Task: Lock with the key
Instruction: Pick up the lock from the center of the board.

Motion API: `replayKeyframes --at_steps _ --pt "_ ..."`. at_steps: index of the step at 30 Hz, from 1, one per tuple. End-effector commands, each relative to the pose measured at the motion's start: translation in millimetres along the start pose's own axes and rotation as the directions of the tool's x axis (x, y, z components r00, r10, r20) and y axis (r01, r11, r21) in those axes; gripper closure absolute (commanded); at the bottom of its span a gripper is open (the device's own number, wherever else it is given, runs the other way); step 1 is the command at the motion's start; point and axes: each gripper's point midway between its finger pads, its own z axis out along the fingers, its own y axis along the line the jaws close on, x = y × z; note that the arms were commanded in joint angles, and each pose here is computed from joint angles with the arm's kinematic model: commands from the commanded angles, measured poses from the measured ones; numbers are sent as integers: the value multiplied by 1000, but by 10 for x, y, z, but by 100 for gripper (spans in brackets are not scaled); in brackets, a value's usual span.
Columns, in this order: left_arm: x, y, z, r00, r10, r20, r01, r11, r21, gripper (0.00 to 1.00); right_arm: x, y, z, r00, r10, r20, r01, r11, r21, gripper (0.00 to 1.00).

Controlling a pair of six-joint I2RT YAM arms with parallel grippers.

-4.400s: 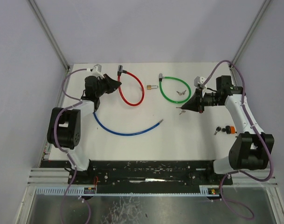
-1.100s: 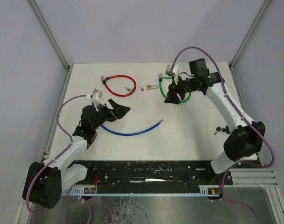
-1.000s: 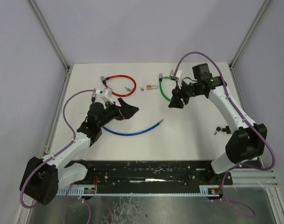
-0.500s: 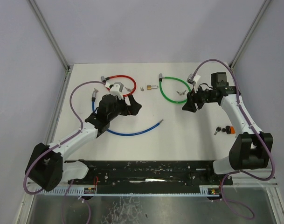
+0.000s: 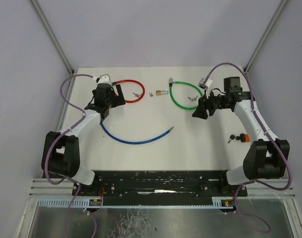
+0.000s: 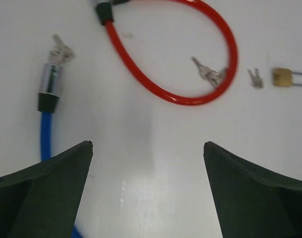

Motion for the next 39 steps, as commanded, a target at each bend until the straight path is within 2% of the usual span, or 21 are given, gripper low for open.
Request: replayKeyframes --at_steps 1,7,13,17,20,30,39 --pt "-207 540 236 999 30 -29 -34 985 -168 10 -111 40 4 999 -16 28 17 999 -29 41" --pt "-354 1057 582 996 40 -74 -62 948 -313 15 -61 14 53 1000 5 8 -5 999 -51 41" --pt "-269 1226 909 981 68 -180 -124 939 -321 29 -32 21 77 1000 18 -1 -18 997 -72 41" --pt "-175 1388 999 973 62 -223 -137 931 -339 41 -26 24 81 1000 19 -7 -20 997 -80 41" --pt "-90 1452 1050 966 48 -254 -133 935 -328 47 -13 23 93 1000 23 -8 -24 996 -86 41" --pt "220 1632 1191 934 20 -356 -137 942 -307 51 -3 37 113 1000 30 -3 -30 994 -101 41" --pt "322 1622 1229 919 7 -395 -129 950 -284 63 -3 38 112 1000 29 -3 -30 994 -101 41"
